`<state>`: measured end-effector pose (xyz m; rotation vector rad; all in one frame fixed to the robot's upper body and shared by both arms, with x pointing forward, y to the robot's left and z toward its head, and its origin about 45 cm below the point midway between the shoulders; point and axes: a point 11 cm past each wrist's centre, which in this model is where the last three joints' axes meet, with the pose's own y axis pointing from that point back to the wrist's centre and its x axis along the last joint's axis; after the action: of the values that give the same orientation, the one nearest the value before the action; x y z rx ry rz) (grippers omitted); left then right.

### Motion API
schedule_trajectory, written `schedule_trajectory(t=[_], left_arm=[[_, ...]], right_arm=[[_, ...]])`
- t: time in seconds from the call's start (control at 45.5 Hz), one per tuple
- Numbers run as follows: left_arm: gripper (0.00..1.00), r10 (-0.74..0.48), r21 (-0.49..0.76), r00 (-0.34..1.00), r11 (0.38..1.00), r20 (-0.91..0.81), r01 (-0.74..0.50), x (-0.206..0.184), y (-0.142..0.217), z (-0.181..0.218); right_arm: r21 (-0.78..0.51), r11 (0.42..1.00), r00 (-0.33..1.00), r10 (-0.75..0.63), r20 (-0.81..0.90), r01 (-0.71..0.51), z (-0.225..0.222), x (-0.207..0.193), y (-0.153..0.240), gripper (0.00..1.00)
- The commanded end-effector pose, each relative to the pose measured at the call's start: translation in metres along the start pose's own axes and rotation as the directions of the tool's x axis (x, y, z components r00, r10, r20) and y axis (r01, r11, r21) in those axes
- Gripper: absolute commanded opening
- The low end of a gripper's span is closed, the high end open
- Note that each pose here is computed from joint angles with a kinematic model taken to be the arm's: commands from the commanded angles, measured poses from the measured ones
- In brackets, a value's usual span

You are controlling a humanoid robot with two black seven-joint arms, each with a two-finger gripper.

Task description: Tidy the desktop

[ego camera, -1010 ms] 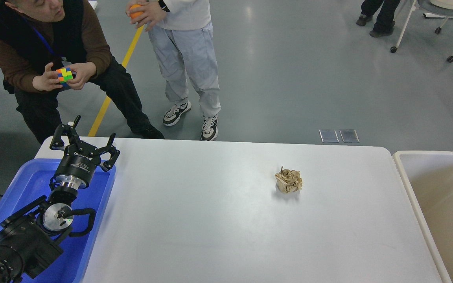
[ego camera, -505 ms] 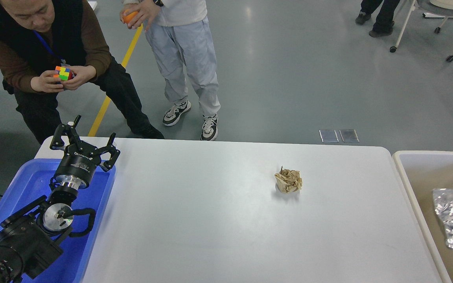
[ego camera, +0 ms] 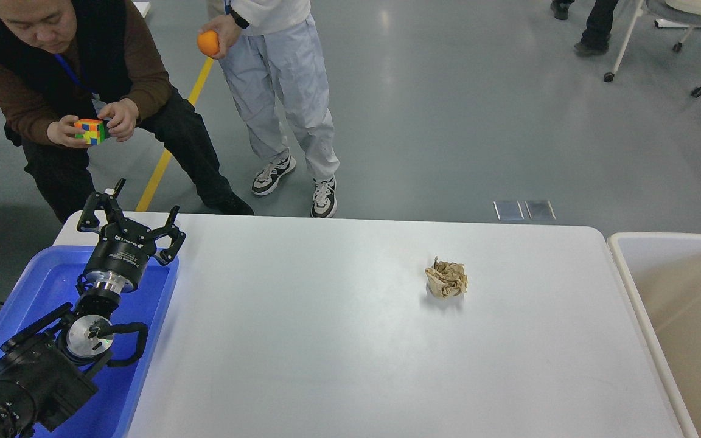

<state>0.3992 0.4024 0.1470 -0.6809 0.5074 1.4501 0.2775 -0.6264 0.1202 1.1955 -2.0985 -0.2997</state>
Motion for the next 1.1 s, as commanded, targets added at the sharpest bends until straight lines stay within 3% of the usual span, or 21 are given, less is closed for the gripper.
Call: schedule_trajectory(t=[0.0,0.044,0.198,0.527,0.834,1.076], left_arm=[[1.0,-0.002,0.0,1.0,1.0,0.0,0.002,-0.001,-0.001,0.0],[1.0,-0.002,0.0,1.0,1.0,0.0,0.002,-0.001,-0.001,0.0],[1.0,-0.002,0.0,1.0,1.0,0.0,0.002,-0.001,-0.001,0.0],[1.0,-0.003,0.0,1.0,1.0,-0.001,0.003,-0.001,-0.001,0.0],[1.0,-0.003,-0.002,1.0,1.0,-0.001,0.003,-0.001,-0.001,0.0],[1.0,-0.001,-0.002,1.0,1.0,-0.002,0.001,0.0,0.0,0.0]], right_arm=[[0.172,0.985,0.902,-0.065,0.426,-0.01,-0.066,-0.004,-0.006,0.99],[0.257,0.966,0.836,-0.162,0.523,0.027,-0.089,-0.009,-0.005,0.99],[0.374,0.925,0.747,-0.294,0.596,0.066,-0.128,-0.025,-0.003,0.99],[0.585,0.758,0.58,-0.624,0.523,0.289,-0.205,-0.109,0.022,1.0],[0.655,0.593,0.391,-0.804,0.449,0.468,-0.224,-0.208,0.054,1.0],[0.658,0.503,0.257,-0.861,0.439,0.561,-0.222,-0.291,0.084,1.0]])
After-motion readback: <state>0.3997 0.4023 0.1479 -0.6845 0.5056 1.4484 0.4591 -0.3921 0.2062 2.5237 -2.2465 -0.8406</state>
